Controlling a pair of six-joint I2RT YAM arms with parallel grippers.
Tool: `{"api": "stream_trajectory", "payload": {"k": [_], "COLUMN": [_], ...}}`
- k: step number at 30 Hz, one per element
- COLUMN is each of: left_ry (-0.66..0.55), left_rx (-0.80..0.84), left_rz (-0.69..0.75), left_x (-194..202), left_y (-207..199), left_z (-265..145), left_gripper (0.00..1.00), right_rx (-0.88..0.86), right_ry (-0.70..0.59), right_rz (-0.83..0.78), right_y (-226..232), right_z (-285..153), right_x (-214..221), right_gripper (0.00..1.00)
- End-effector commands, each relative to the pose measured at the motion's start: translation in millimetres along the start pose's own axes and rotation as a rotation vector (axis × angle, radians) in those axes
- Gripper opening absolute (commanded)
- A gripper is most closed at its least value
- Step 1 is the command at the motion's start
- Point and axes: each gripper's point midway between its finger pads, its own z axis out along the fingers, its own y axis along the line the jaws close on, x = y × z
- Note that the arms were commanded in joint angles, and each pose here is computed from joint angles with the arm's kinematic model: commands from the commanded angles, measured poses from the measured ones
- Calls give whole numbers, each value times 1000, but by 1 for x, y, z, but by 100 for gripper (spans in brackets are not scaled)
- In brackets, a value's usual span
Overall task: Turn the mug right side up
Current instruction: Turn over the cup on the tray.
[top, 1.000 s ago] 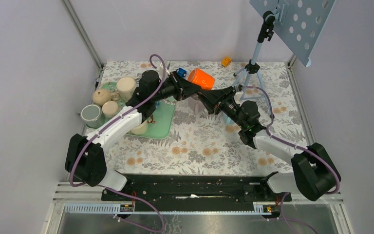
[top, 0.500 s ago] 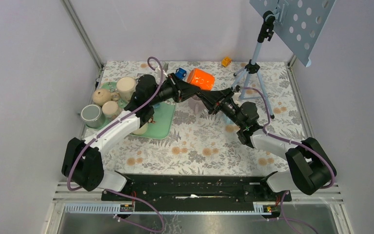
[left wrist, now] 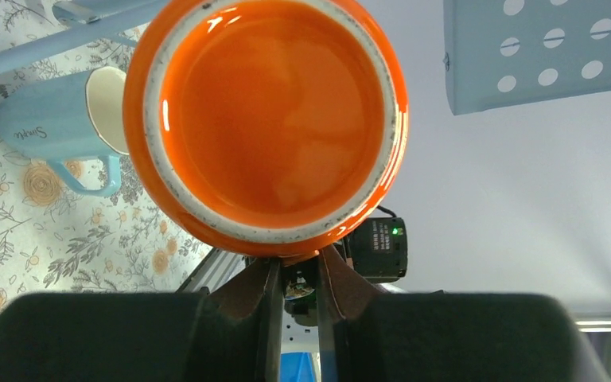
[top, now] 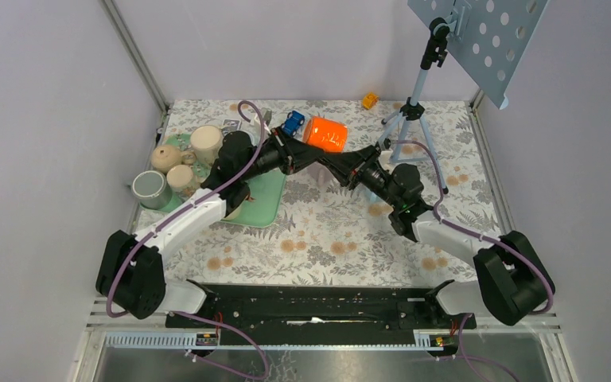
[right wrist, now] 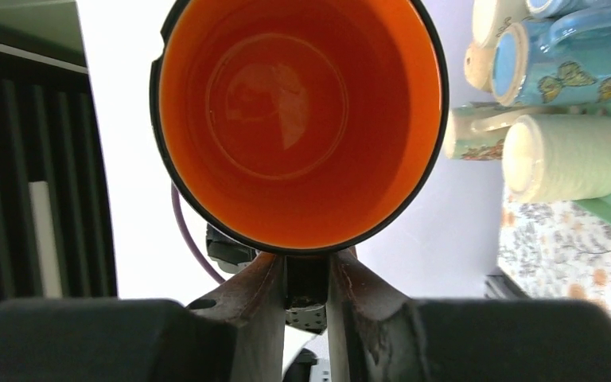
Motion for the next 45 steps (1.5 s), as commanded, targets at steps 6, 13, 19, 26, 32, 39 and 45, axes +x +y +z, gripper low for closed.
{"api": "stream_trajectory", "payload": {"k": [6, 13, 19, 26, 32, 39, 45], "left_ry": [19, 14, 15, 36, 19, 2, -15], "left_rx": [103, 98, 63, -16, -119, -194, -247], "left_rz": [100, 105, 105, 124, 174, 209, 250], "left_x": [12, 13, 15, 22, 23, 25, 23], "left_y": [-29, -20, -3, 24, 47, 63, 70], "left_z": [-15, -13, -9, -3, -9, -22, -30], "left_gripper": [33, 57, 64, 67, 69, 71, 74], "right_rx": [-1, 75, 149, 281, 394, 499, 571], "right_ry": [-81, -111, -124, -90, -38, 27, 69], "right_rz": [-358, -459, -549, -643, -739, -796, -835], "right_y": [52, 49, 45, 24, 3, -25, -45], "right_z": [-8, -17, -22, -25, -28, -38, -47], "right_x": [-3, -8, -13, -18, -23, -25, -27], "right_gripper": [0, 0, 0, 0, 0, 0, 0]}}
